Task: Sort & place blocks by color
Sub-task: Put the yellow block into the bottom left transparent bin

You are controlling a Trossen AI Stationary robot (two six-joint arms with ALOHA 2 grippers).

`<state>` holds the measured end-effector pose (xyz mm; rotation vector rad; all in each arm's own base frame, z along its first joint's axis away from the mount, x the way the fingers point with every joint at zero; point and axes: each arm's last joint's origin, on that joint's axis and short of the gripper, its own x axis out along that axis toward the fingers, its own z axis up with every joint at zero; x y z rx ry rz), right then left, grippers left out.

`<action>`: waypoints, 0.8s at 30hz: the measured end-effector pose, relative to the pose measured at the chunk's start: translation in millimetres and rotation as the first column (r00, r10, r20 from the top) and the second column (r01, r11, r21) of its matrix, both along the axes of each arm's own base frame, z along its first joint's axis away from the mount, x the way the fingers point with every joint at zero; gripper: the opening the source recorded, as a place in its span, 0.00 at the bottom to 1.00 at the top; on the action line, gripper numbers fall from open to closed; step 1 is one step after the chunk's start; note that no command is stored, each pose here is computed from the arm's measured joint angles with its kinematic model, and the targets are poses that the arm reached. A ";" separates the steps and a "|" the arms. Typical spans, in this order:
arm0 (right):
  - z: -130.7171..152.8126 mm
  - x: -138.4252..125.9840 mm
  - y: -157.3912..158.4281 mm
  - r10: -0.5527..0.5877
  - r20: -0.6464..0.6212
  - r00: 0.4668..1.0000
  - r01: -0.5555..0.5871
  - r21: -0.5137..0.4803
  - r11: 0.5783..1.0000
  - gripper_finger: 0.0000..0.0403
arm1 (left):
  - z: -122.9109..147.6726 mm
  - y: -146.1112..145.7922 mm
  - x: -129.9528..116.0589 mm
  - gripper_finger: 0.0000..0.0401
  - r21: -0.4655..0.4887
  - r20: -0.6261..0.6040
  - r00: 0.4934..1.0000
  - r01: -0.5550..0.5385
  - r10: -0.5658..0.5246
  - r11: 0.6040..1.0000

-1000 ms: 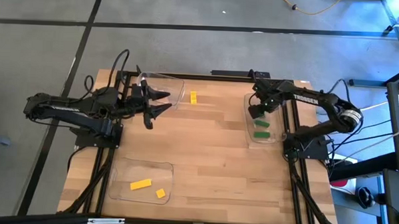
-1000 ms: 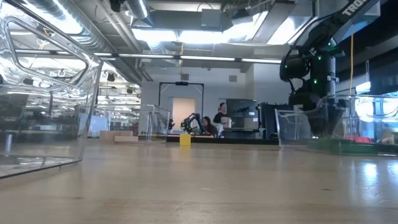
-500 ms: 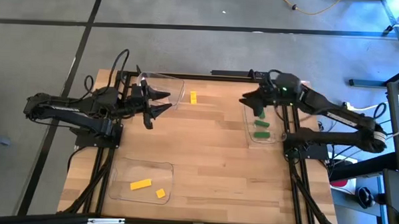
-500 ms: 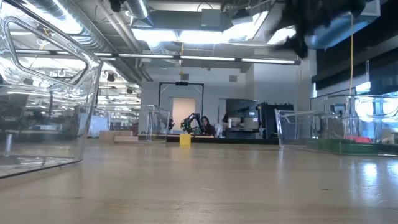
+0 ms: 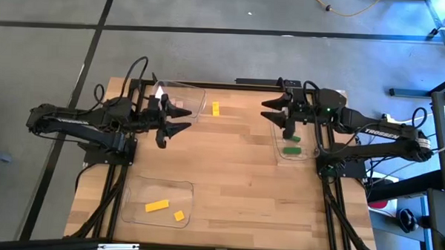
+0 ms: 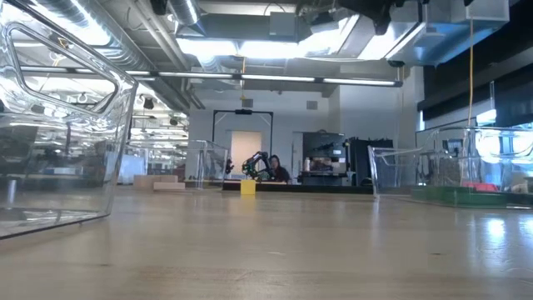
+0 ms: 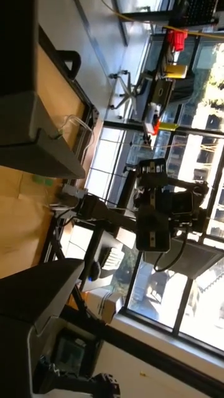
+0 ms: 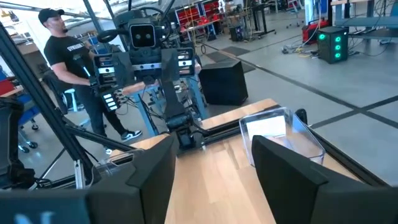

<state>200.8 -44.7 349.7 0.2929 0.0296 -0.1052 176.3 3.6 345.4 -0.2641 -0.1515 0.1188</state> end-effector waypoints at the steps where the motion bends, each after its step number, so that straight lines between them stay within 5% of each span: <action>1: -0.1 0.1 0.0 0.000 -0.001 1.000 0.000 0.000 1.000 0.53 | 0.0 0.0 0.0 0.53 0.000 0.000 1.000 -0.002 0.002 1.000; 11: -0.5 0.4 -0.1 0.000 -0.003 1.000 0.000 0.002 1.000 0.53 | 3.8 4.5 23.7 0.53 -0.033 -0.073 0.997 -0.037 0.034 0.999; 14: -0.3 0.4 -0.1 0.000 -0.002 1.000 0.000 0.002 1.000 0.53 | 9.4 12.9 47.3 0.53 -0.036 -0.251 0.968 -0.036 0.026 0.999; 20: -0.3 0.4 -0.1 0.000 -0.001 1.000 0.000 0.002 1.000 0.53 | 8.6 42.6 105.9 0.53 0.023 -0.647 0.762 -0.027 0.036 0.999; 24: -0.3 0.5 -0.1 0.000 -0.001 1.000 0.000 0.003 1.000 0.53 | -7.1 63.6 146.4 0.53 0.112 -0.795 0.601 0.025 0.075 0.993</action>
